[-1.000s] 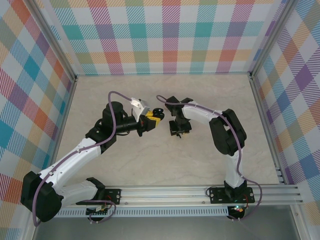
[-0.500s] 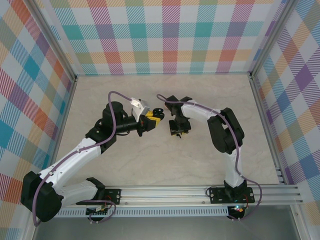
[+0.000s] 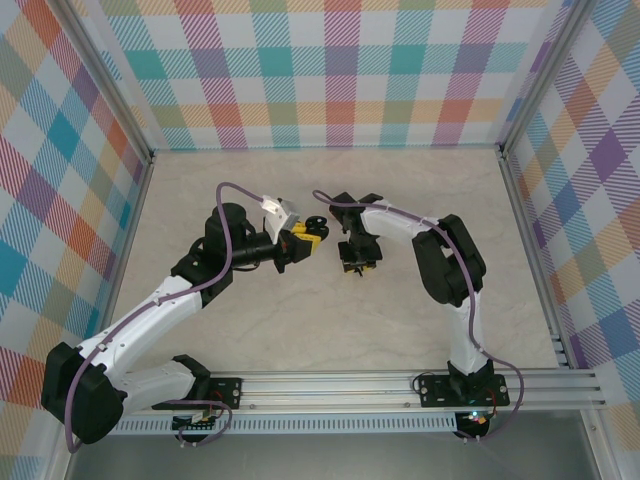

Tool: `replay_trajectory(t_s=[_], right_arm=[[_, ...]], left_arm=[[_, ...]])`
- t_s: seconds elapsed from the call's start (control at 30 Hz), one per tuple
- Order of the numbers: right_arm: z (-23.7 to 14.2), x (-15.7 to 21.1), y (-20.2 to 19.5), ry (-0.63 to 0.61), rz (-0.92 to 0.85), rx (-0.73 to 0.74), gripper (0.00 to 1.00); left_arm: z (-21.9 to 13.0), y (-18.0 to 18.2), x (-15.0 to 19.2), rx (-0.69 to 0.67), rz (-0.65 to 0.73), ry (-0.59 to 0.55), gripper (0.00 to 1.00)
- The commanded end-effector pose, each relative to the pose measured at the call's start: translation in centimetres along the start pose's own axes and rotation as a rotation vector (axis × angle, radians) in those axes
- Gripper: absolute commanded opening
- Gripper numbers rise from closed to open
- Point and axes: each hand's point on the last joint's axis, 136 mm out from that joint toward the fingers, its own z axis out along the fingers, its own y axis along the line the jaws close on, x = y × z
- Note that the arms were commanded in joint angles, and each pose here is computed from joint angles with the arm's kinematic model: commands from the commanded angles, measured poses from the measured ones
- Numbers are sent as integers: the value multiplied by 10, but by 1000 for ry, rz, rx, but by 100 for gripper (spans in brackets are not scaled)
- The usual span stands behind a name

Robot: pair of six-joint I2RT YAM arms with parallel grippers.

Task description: Insert wireless bluetooth earbuds into charging case

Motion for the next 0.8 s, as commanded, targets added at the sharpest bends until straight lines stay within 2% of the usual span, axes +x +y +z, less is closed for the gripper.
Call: replay_trajectory(t_s=[0.0, 0.2, 0.47, 0.77], right_arm=[[8, 7, -1, 53, -3, 15, 32], [11, 7, -4, 49, -1, 28, 25], [4, 4, -5, 10, -8, 20, 22], [-16, -6, -11, -65, 63, -108, 22]], left_arm=[[1, -8, -4, 28, 12, -9, 19], [0, -9, -5, 27, 14, -12, 19], [1, -7, -3, 19, 4, -7, 19], [6, -2, 2, 11, -21, 11, 19]])
